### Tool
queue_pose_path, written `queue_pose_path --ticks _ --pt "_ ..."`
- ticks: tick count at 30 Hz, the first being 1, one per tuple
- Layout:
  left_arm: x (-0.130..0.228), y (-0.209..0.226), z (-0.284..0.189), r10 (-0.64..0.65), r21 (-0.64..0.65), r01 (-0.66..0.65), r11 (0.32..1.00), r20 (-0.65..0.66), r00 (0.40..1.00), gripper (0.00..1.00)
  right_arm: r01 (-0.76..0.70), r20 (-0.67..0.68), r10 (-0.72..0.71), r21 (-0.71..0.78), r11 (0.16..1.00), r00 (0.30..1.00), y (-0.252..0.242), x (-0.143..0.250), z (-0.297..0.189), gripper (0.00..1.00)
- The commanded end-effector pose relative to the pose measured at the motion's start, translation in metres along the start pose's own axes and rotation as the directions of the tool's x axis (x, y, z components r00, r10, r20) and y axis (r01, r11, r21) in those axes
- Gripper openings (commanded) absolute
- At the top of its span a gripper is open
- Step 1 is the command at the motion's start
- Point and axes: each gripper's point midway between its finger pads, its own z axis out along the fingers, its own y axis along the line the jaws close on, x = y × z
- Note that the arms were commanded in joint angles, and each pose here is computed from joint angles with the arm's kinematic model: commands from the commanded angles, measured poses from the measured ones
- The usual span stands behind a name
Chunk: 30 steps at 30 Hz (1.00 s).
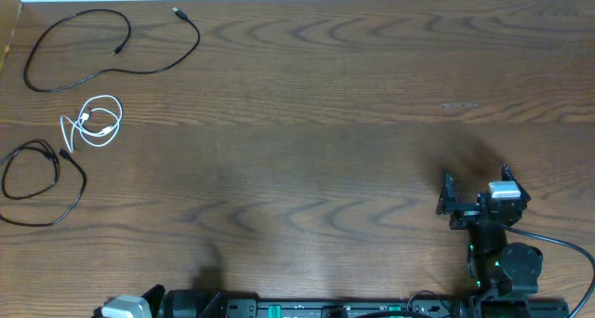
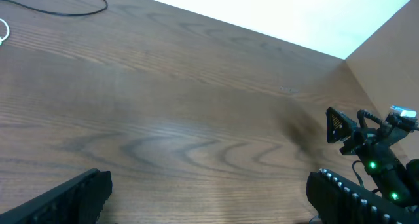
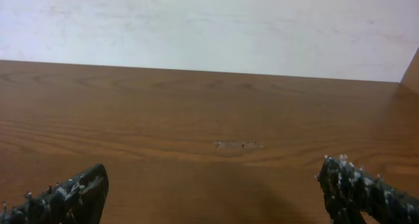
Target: Untangle cables
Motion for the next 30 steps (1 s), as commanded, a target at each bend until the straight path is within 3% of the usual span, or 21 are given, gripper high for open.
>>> queue_pose_path --ticks 1,23,30 --pt "-0.002 0.001 -0.001 0.017 -0.003 -0.017 1.000 0.006 1.000 1.00 -0.014 -0.002 0.014 0.012 1.000 1.000 -0.002 0.001 0.000 0.99" --pt "-0.002 0.001 -0.001 0.017 -0.003 -0.017 1.000 0.006 1.000 1.00 -0.014 0.000 0.014 0.012 1.000 1.000 -0.002 0.001 0.000 0.99" --pt "0.006 0.011 -0.001 0.002 -0.059 -0.003 0.998 -0.024 1.000 1.00 -0.014 0.000 0.014 0.012 1.000 1.000 -0.002 0.001 0.000 0.99"
